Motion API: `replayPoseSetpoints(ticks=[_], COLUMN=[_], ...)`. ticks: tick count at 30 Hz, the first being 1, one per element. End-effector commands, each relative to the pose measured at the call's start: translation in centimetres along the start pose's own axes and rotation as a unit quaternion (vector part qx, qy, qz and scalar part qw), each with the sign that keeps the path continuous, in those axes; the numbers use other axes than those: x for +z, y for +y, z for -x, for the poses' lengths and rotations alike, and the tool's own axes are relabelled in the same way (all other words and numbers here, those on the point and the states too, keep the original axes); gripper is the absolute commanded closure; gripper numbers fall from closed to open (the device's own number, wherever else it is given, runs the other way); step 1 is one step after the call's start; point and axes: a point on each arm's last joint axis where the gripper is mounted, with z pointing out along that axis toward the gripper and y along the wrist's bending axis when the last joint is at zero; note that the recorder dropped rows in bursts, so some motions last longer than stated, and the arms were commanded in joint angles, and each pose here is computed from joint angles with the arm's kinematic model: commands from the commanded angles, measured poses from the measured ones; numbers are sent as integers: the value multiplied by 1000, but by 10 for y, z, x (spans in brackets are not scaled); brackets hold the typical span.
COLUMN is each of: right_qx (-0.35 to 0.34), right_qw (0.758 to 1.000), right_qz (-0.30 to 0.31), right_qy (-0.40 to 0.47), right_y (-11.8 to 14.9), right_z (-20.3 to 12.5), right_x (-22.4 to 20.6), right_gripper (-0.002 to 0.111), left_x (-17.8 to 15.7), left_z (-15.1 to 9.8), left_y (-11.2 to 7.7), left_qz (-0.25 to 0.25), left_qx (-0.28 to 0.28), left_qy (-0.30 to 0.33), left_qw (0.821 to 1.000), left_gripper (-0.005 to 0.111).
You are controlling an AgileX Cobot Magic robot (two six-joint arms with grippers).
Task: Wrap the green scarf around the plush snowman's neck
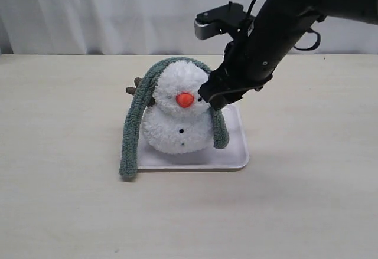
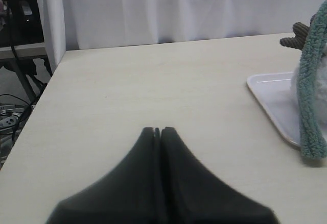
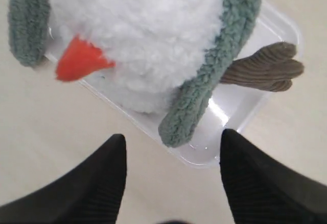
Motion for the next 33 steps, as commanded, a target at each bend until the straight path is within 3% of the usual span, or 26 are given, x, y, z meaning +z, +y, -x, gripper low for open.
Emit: replayPoseSetpoints(ticks=[1, 6, 15, 20, 33], right_qx=[-27, 58, 47, 26, 42], right_qw=[998, 990, 994, 996, 993], right_qz=[22, 31, 24, 32, 58], right_qy=[-55, -125, -100, -78, -93], right_y=[9, 13, 7, 5, -3], right_z=[0, 3, 32, 57, 97], right_x=[-42, -73, -91, -81, -3], right_gripper=[55, 55, 69, 69, 69], left_x=[0, 0, 0, 0, 0], left_z=[0, 0, 0, 0, 0], left_y=[0, 0, 0, 0, 0], left_qz=[2, 2, 2, 2, 2], left_qx=[1, 1, 1, 1, 1], left_qy=[-5, -5, -5, -5, -5], left_qw=[1000, 1000, 1000, 1000, 1000], left_gripper=[107, 107, 107, 107, 107])
